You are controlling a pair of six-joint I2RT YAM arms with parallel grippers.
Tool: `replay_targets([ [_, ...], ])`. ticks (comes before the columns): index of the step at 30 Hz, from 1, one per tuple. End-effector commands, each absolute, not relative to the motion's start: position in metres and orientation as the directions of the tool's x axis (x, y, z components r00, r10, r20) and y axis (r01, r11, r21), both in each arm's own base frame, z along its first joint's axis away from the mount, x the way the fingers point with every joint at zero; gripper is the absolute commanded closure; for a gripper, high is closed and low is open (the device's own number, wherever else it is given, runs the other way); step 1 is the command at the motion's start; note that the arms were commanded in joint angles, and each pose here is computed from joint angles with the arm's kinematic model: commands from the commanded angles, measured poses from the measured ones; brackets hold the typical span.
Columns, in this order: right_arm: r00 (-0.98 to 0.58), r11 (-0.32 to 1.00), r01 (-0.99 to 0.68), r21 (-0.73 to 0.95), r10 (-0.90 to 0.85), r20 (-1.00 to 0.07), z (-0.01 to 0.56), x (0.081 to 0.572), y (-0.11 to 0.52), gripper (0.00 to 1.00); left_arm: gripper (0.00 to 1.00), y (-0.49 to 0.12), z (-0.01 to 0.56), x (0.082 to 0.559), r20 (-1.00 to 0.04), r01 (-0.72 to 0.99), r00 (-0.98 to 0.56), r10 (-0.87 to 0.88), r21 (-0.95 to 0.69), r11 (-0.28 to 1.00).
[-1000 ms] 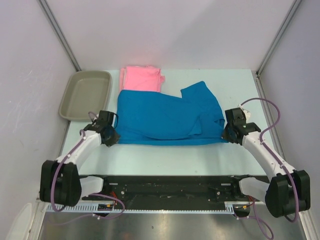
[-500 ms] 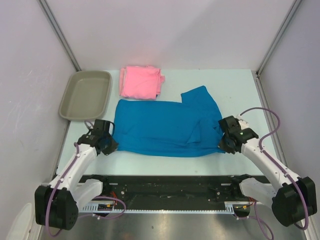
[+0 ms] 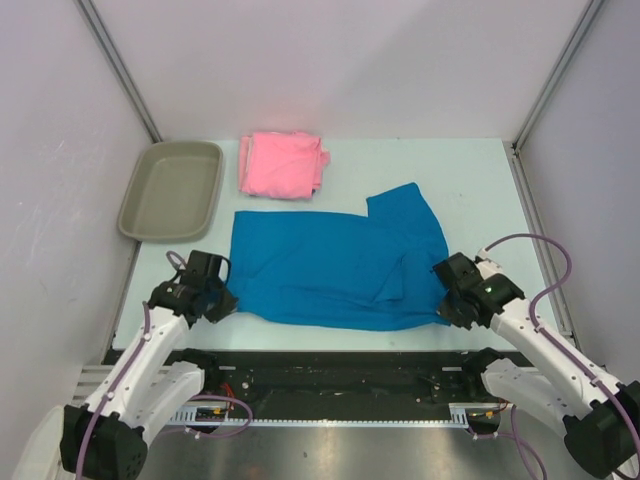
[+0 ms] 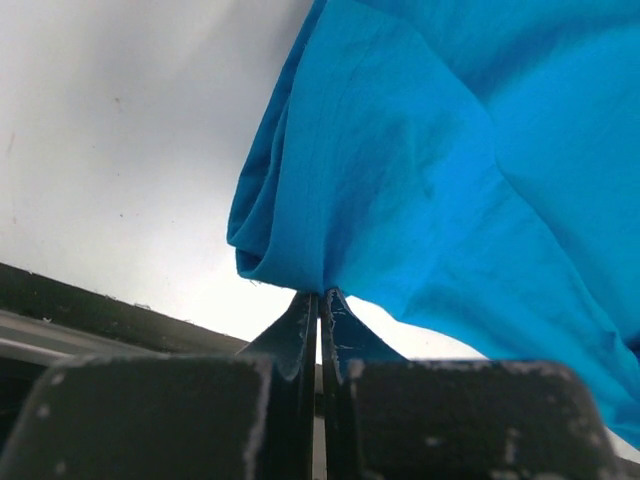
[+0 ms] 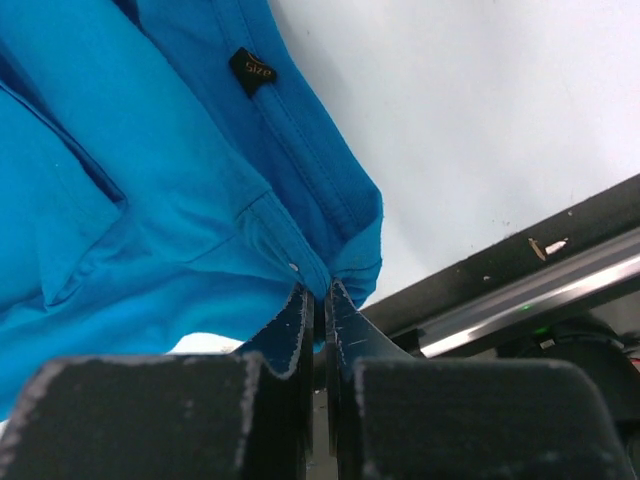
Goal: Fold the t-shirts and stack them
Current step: Fold the tshirt
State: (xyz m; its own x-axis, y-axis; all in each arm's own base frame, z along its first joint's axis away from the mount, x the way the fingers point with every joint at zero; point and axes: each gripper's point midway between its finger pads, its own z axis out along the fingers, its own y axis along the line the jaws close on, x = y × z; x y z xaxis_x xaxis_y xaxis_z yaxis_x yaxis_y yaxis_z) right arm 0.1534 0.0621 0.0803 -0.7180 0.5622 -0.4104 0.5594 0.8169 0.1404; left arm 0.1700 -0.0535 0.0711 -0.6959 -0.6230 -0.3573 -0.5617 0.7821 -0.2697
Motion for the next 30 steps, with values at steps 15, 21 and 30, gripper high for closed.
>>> replay_targets([
  [15, -0.683, 0.845, 0.501, 0.185, 0.518, -0.515, 0.104, 0.19, 0.075, 0.16, 0.0, -0.044, 0.128, 0.191, -0.477, -0.508, -0.67, -0.568, -0.263, 0.82],
  [21, -0.76, 0.919, 0.303, 0.253, 0.393, -0.517, 0.101, 0.236, 0.126, 0.19, 0.0, -0.07, 0.135, 0.251, -0.48, -0.424, -0.705, -0.521, -0.304, 0.853],
  [30, -0.796, 0.91, 0.199, 0.364, 0.367, -0.481, 0.085, 0.264, 0.172, 0.29, 0.0, -0.087, 0.098, 0.282, -0.427, -0.416, -0.747, -0.51, -0.298, 0.859],
])
